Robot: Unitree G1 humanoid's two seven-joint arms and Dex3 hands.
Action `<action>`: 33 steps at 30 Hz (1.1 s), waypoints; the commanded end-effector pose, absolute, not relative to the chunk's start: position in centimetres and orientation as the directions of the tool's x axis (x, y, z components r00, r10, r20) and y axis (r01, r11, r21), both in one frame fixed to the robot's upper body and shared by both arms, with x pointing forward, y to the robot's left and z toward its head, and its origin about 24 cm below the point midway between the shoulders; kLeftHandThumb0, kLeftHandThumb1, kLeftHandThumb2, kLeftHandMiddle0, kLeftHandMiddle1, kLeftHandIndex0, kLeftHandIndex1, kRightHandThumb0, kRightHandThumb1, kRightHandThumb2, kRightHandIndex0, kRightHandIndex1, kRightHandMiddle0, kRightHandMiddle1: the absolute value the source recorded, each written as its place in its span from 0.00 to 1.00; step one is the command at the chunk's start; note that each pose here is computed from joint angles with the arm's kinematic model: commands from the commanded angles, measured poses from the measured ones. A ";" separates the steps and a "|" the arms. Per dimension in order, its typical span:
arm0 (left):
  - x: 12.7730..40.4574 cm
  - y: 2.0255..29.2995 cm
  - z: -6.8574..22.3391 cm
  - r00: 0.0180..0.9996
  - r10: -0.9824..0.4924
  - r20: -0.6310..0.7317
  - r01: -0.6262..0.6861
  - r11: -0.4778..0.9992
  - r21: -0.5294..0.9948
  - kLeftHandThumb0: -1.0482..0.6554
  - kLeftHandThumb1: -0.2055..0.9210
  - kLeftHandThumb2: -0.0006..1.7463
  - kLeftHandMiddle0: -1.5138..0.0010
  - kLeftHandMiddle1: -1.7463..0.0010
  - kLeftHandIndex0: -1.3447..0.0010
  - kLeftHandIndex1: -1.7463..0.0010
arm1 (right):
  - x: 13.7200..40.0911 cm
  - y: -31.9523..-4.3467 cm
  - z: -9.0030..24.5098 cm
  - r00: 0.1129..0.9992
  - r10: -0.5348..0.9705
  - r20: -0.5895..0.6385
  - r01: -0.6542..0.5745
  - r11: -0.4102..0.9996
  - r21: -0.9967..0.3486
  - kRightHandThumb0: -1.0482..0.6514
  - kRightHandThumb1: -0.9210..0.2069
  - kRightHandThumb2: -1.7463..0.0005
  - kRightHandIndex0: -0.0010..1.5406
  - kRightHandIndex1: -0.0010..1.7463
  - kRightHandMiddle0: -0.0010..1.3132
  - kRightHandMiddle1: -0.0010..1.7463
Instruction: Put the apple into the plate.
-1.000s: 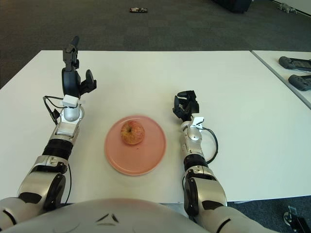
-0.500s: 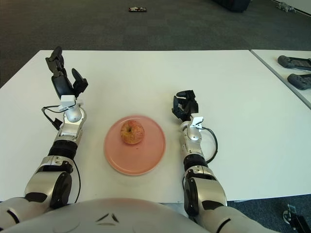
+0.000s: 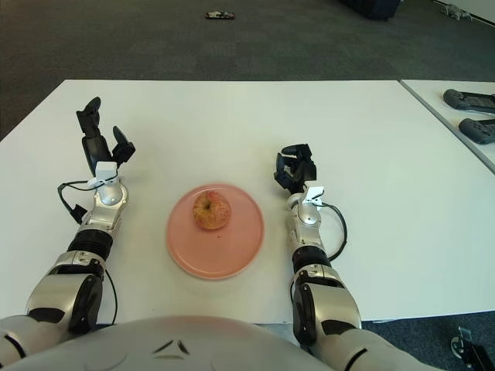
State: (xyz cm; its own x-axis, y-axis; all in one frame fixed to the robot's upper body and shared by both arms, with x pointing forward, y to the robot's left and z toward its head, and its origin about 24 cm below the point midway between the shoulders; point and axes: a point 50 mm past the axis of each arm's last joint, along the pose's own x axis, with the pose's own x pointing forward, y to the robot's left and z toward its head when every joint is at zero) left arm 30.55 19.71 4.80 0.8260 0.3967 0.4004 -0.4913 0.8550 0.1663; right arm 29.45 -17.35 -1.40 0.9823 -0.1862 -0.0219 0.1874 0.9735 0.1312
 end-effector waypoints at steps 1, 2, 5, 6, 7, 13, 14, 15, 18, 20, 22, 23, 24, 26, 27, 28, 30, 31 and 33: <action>30.5 20.1 4.4 0.846 0.368 0.387 -0.467 0.861 0.201 0.08 1.00 0.58 0.94 0.73 1.00 0.50 | 27.7 -17.1 -4.1 0.967 -0.195 -0.165 0.219 0.966 0.140 0.61 0.23 0.54 0.31 0.83 0.20 1.00; 30.5 20.1 4.3 0.850 0.363 0.381 -0.461 0.863 0.206 0.08 1.00 0.58 0.93 0.73 1.00 0.50 | 27.7 -17.1 -4.1 0.967 -0.196 -0.162 0.219 0.966 0.139 0.61 0.23 0.54 0.31 0.83 0.21 1.00; 30.4 20.3 4.1 0.868 0.339 0.362 -0.437 0.869 0.233 0.09 1.00 0.57 0.93 0.71 1.00 0.51 | 27.7 -17.0 -4.0 0.968 -0.195 -0.157 0.216 0.967 0.133 0.61 0.23 0.54 0.30 0.83 0.21 1.00; 30.4 20.3 4.1 0.870 0.337 0.360 -0.434 0.870 0.235 0.09 1.00 0.57 0.93 0.71 1.00 0.52 | 27.7 -17.0 -4.0 0.968 -0.195 -0.156 0.216 0.967 0.132 0.61 0.23 0.54 0.31 0.83 0.21 1.00; 30.4 20.4 4.0 0.877 0.329 0.351 -0.425 0.871 0.246 0.09 1.00 0.57 0.93 0.71 1.00 0.52 | 27.7 -17.0 -4.0 0.968 -0.194 -0.157 0.216 0.968 0.132 0.61 0.23 0.54 0.31 0.83 0.21 1.00; 29.8 21.6 3.1 0.919 0.293 0.264 -0.370 0.872 0.321 0.09 1.00 0.57 0.94 0.70 1.00 0.56 | 27.6 -17.1 -4.1 0.968 -0.194 -0.158 0.216 0.967 0.134 0.61 0.24 0.53 0.31 0.83 0.20 1.00; 29.6 21.8 2.9 0.924 0.290 0.250 -0.363 0.871 0.330 0.10 1.00 0.57 0.95 0.70 1.00 0.57 | 27.6 -17.1 -4.1 0.968 -0.194 -0.158 0.216 0.967 0.135 0.61 0.24 0.53 0.31 0.83 0.20 1.00; 29.5 22.1 2.6 0.932 0.285 0.224 -0.349 0.873 0.340 0.10 1.00 0.57 0.95 0.71 1.00 0.57 | 27.6 -17.1 -4.1 0.968 -0.194 -0.158 0.216 0.967 0.134 0.61 0.24 0.53 0.31 0.83 0.20 1.00; 29.4 22.4 2.3 0.944 0.274 0.185 -0.324 0.880 0.348 0.11 1.00 0.55 0.95 0.71 1.00 0.59 | 27.6 -17.1 -4.1 0.968 -0.194 -0.158 0.215 0.967 0.134 0.61 0.23 0.53 0.31 0.84 0.20 1.00; 29.4 22.5 2.1 0.951 0.263 0.163 -0.304 0.887 0.348 0.11 1.00 0.55 0.96 0.72 1.00 0.61 | 27.6 -17.1 -4.1 0.968 -0.194 -0.158 0.216 0.967 0.136 0.61 0.23 0.53 0.31 0.84 0.19 1.00; 29.3 22.7 2.0 0.956 0.255 0.147 -0.291 0.892 0.346 0.11 1.00 0.55 0.96 0.73 1.00 0.62 | 27.6 -17.0 -4.1 0.968 -0.194 -0.158 0.216 0.967 0.138 0.61 0.23 0.53 0.31 0.84 0.19 1.00; 29.3 22.7 1.8 0.959 0.249 0.135 -0.281 0.897 0.343 0.11 1.00 0.55 0.96 0.73 1.00 0.63 | 27.6 -17.0 -4.1 0.968 -0.193 -0.157 0.215 0.967 0.138 0.61 0.23 0.53 0.31 0.84 0.19 1.00; 29.2 22.8 1.7 0.962 0.244 0.126 -0.273 0.900 0.340 0.11 1.00 0.54 0.95 0.75 1.00 0.64 | 27.6 -17.0 -4.1 0.968 -0.193 -0.157 0.215 0.967 0.138 0.61 0.23 0.53 0.31 0.84 0.19 1.00; 29.2 22.8 1.5 0.967 0.234 0.103 -0.255 0.909 0.330 0.11 1.00 0.54 0.95 0.77 1.00 0.65 | 27.6 -17.0 -4.1 0.969 -0.192 -0.158 0.214 0.967 0.138 0.61 0.23 0.53 0.31 0.84 0.19 1.00; 29.1 22.8 1.4 0.969 0.229 0.094 -0.248 0.913 0.325 0.12 1.00 0.54 0.95 0.78 1.00 0.66 | 27.6 -17.0 -4.1 0.969 -0.191 -0.158 0.213 0.967 0.138 0.61 0.23 0.53 0.31 0.84 0.19 1.00; 29.1 22.8 1.3 0.970 0.226 0.088 -0.243 0.915 0.321 0.12 1.00 0.54 0.95 0.78 1.00 0.67 | 27.6 -17.0 -4.1 0.969 -0.191 -0.158 0.213 0.967 0.138 0.61 0.23 0.53 0.31 0.84 0.19 1.00; 29.0 22.8 1.1 0.973 0.220 0.074 -0.232 0.923 0.307 0.12 1.00 0.54 0.94 0.80 1.00 0.67 | 27.6 -17.0 -4.1 0.969 -0.189 -0.159 0.212 0.967 0.141 0.61 0.23 0.53 0.31 0.84 0.19 1.00; 29.0 22.8 1.0 0.974 0.216 0.067 -0.226 0.928 0.298 0.12 1.00 0.54 0.94 0.81 1.00 0.67 | 27.6 -16.9 -4.1 0.969 -0.189 -0.159 0.212 0.967 0.144 0.61 0.23 0.53 0.31 0.84 0.19 1.00; 29.0 22.7 0.8 0.976 0.212 0.056 -0.219 0.934 0.284 0.12 1.00 0.54 0.93 0.83 1.00 0.67 | 27.6 -16.9 -4.1 0.969 -0.189 -0.158 0.212 0.966 0.148 0.61 0.23 0.53 0.31 0.84 0.19 1.00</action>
